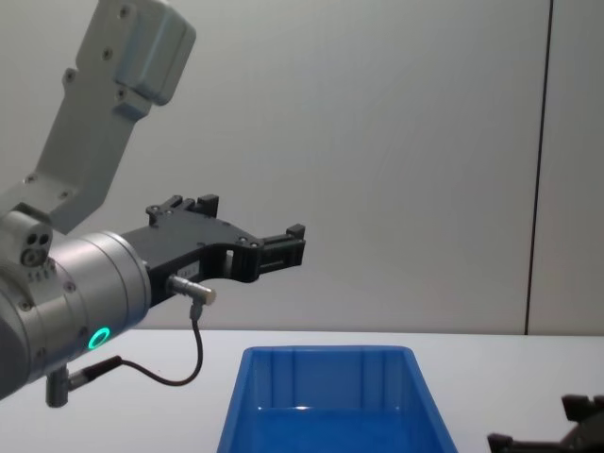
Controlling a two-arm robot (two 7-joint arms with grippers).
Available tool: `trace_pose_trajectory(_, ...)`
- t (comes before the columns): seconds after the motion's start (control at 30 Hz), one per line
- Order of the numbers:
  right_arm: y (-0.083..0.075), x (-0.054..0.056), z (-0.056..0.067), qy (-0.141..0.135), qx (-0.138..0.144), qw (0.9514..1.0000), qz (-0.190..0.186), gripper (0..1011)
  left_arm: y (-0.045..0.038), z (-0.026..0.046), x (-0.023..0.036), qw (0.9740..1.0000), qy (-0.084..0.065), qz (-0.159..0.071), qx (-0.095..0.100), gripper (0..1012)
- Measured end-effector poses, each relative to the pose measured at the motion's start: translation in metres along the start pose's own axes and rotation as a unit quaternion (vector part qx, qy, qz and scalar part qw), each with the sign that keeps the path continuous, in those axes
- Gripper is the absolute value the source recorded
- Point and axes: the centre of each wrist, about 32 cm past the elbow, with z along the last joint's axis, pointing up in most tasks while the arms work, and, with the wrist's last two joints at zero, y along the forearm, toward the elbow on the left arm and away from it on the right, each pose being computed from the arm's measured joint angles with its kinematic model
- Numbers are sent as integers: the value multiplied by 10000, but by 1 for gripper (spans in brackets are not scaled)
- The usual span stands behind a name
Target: Pick up the two dolls from the table and place them into the box.
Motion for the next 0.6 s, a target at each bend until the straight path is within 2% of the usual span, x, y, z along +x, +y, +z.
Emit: trace_pose_trajectory(0.6,67,81,-158,92,-368,9992,-126,1001,0,0,0,10000,0,0,0,1001)
